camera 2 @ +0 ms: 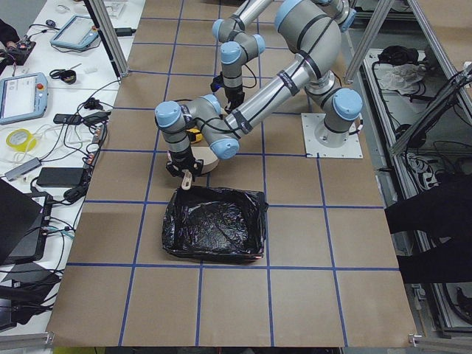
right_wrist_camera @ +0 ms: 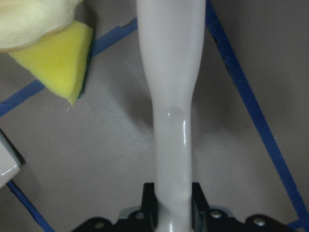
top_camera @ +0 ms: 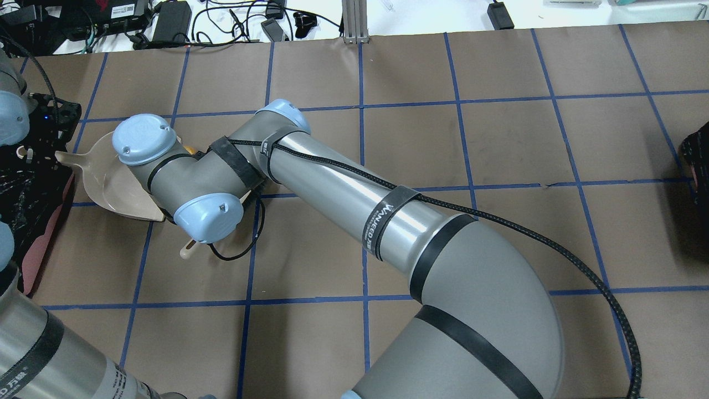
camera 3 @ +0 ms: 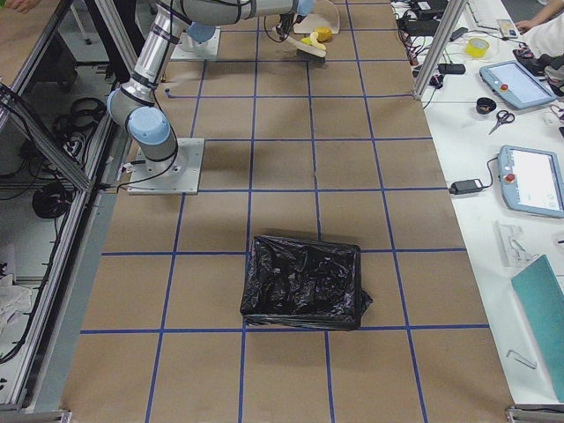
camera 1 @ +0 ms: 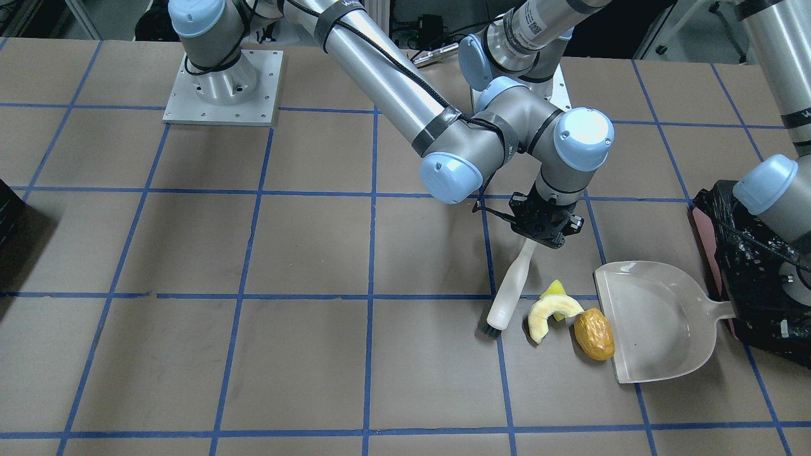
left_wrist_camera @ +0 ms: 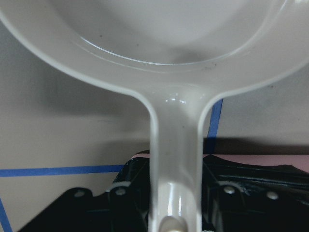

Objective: Sweep and dump trash in nearest bin
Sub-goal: 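Sweep the cookie, peel and sponge into the dustpan with the right-held brush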

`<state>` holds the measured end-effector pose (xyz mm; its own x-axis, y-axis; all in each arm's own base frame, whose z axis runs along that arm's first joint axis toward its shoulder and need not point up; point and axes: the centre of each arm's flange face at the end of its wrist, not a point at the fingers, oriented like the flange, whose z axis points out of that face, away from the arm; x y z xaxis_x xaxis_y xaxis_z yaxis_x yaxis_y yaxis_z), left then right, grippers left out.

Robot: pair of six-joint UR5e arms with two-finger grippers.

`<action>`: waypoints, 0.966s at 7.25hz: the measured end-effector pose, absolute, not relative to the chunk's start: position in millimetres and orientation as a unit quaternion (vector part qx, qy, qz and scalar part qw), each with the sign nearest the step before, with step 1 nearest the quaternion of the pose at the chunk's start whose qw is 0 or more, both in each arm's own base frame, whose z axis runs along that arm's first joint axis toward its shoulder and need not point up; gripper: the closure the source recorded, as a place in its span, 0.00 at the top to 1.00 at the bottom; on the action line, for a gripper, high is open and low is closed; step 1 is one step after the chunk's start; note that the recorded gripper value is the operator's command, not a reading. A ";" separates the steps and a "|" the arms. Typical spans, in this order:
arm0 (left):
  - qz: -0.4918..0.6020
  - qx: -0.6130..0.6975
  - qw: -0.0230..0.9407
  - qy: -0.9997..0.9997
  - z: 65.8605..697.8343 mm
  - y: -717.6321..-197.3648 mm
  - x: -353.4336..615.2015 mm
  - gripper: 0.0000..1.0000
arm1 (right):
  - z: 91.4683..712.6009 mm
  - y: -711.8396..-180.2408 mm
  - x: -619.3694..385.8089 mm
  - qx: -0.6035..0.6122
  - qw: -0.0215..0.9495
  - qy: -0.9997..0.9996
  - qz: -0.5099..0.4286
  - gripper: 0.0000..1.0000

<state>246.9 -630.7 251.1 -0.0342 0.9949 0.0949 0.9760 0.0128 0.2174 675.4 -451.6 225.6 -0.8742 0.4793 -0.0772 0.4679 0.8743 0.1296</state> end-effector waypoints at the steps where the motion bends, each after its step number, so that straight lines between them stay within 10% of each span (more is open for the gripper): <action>1: 0.112 0.694 0.043 0.710 251.3 -630.5 246.8 0.00 | 225.8 -455.5 680.7 0.230 0.062 0.970 0.047 0.00; 7: 0.106 0.692 0.060 0.711 245.4 -624.8 243.1 0.00 | 203.8 -465.7 733.2 0.118 0.106 0.987 0.009 0.00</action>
